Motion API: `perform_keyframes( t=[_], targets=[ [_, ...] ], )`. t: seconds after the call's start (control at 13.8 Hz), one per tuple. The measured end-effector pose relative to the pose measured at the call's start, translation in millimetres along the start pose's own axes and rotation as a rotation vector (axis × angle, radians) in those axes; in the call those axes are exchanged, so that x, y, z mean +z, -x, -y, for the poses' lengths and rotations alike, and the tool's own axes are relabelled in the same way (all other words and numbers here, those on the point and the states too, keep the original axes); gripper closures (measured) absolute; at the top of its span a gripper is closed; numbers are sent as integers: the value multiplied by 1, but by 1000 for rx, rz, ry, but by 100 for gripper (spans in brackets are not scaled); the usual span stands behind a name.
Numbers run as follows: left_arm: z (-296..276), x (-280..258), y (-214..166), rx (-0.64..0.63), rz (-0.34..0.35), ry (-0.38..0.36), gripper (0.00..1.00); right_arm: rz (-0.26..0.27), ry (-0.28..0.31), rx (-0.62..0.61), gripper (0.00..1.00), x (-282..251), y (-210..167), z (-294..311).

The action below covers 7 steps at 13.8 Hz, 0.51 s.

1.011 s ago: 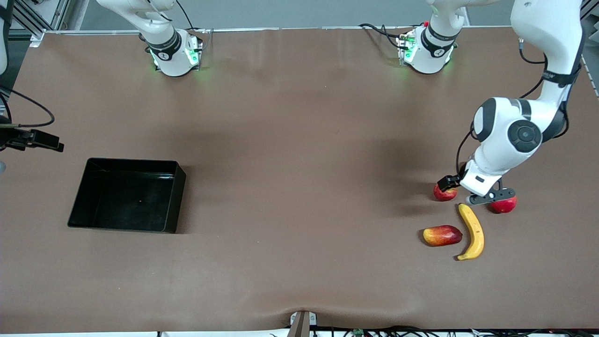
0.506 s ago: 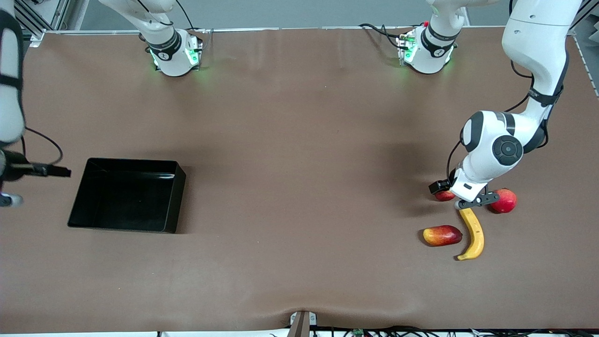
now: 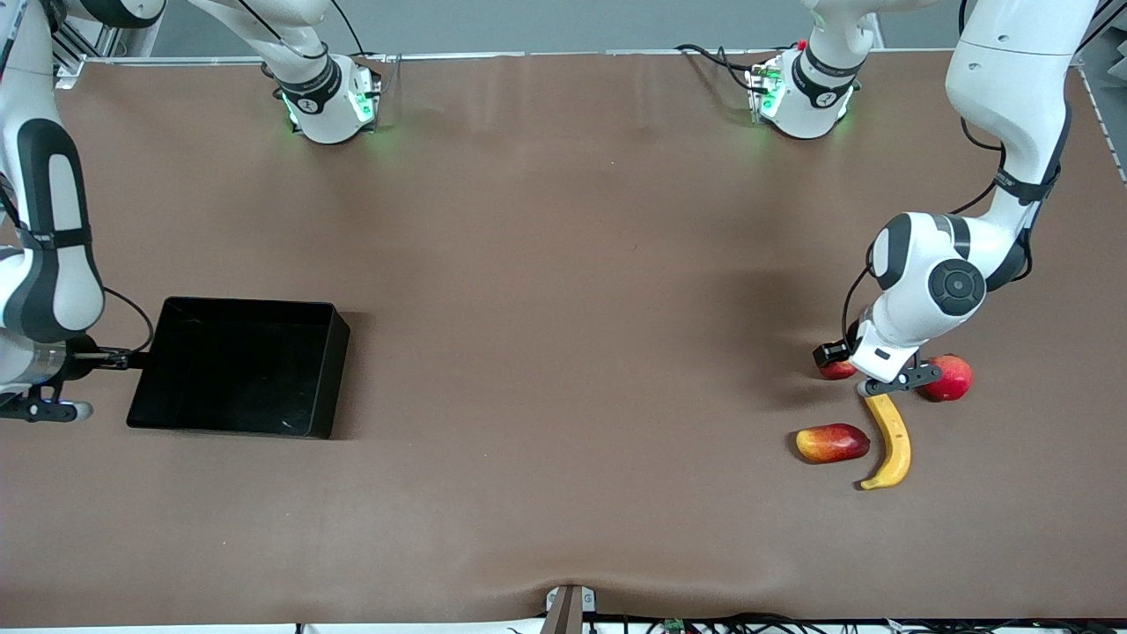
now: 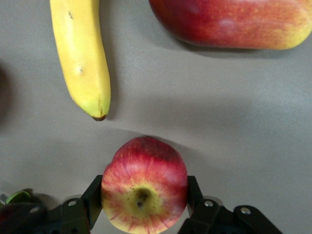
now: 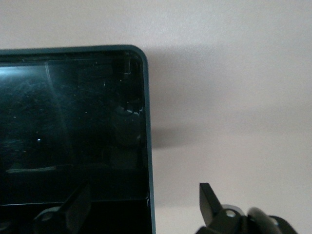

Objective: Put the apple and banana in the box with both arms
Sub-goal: 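Lift the apple with the left gripper while the right gripper drags the tray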

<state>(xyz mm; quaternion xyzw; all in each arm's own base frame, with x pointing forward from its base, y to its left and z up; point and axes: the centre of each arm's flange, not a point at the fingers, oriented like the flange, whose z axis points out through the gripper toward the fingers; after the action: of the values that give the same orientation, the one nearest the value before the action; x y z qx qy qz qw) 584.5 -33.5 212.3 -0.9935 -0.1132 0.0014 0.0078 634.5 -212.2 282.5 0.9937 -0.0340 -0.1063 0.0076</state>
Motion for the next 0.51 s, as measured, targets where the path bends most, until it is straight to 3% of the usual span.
perform_keyframes(
  t=[0.29, 0.51],
  targets=[
    [12, -31, -11, -23, -19, -4, 30, -22, -2, -88, 52, 29, -1, -26],
    [11, -78, -12, -24, -37, -12, 30, -5, -12, -101, 84, 47, 3, -33]
  ],
)
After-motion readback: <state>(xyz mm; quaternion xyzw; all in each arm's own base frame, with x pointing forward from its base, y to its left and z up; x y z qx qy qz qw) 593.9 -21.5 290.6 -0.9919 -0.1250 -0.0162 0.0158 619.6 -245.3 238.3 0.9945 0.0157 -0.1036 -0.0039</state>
